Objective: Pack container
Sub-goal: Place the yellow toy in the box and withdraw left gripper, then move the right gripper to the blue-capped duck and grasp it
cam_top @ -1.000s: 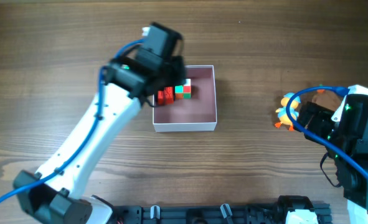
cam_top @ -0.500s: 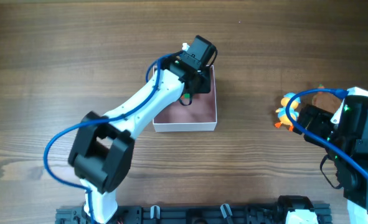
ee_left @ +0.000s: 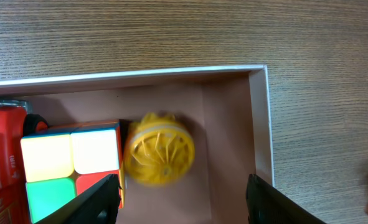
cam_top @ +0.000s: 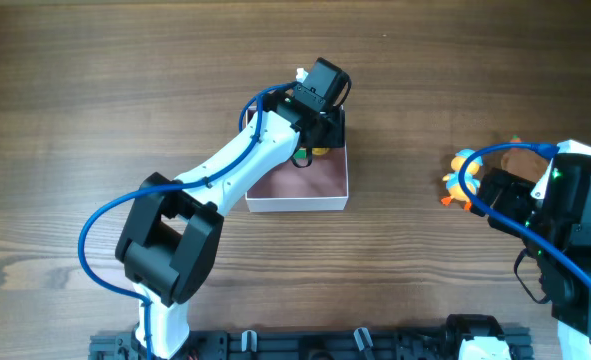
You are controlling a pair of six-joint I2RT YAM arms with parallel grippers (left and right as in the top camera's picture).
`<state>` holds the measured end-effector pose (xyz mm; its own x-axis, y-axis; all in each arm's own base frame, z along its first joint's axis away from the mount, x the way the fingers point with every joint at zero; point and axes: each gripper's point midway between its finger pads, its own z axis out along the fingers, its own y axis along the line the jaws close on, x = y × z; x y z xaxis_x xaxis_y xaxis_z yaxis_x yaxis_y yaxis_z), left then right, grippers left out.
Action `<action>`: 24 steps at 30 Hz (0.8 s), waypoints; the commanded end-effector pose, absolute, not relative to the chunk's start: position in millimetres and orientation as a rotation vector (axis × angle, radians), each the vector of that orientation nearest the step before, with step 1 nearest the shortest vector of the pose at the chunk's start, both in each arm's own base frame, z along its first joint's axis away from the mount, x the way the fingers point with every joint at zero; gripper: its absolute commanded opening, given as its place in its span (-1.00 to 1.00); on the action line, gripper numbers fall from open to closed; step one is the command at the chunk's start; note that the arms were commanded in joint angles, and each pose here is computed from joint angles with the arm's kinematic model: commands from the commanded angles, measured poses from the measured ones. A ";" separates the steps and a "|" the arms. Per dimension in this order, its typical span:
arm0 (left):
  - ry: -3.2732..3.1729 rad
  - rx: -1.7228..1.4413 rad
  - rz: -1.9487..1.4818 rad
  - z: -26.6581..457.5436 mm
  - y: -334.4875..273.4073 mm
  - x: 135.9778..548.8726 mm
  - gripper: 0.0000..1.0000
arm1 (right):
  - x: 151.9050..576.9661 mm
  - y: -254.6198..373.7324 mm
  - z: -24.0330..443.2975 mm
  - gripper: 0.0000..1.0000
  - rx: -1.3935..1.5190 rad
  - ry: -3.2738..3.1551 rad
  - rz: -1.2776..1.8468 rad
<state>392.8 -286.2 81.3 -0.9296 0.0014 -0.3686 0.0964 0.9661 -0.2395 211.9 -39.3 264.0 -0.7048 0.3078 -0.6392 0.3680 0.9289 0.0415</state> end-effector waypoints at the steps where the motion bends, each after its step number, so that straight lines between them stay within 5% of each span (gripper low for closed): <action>1: 2.743 0.077 -0.374 81.3 -287.5 394.6 0.31 | 210.4 -44.6 267.9 0.99 0.489 2.392 -0.149; 6: 2.741 0.097 -0.364 83.4 -285.9 393.7 0.19 | 210.4 -44.5 267.9 1.00 0.489 2.392 -0.149; 12: 2.677 0.050 -0.240 130.8 -250.5 393.0 0.40 | 207.7 -44.4 265.7 0.99 0.491 2.406 -0.152; 19: 2.579 -0.368 -0.202 232.9 -114.0 369.1 0.76 | 198.3 -49.0 258.7 1.00 0.626 2.419 -0.143; 24: 2.516 -0.688 -0.121 264.1 -16.0 330.8 0.91 | 224.6 -70.0 265.5 0.98 0.730 2.364 -0.116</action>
<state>347.7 -63.4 246.0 -0.8073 -0.3785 -0.4528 -0.3201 0.9254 -0.2029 209.8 -54.0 260.6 -0.6689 0.4105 -0.6197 0.4722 0.8785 0.0722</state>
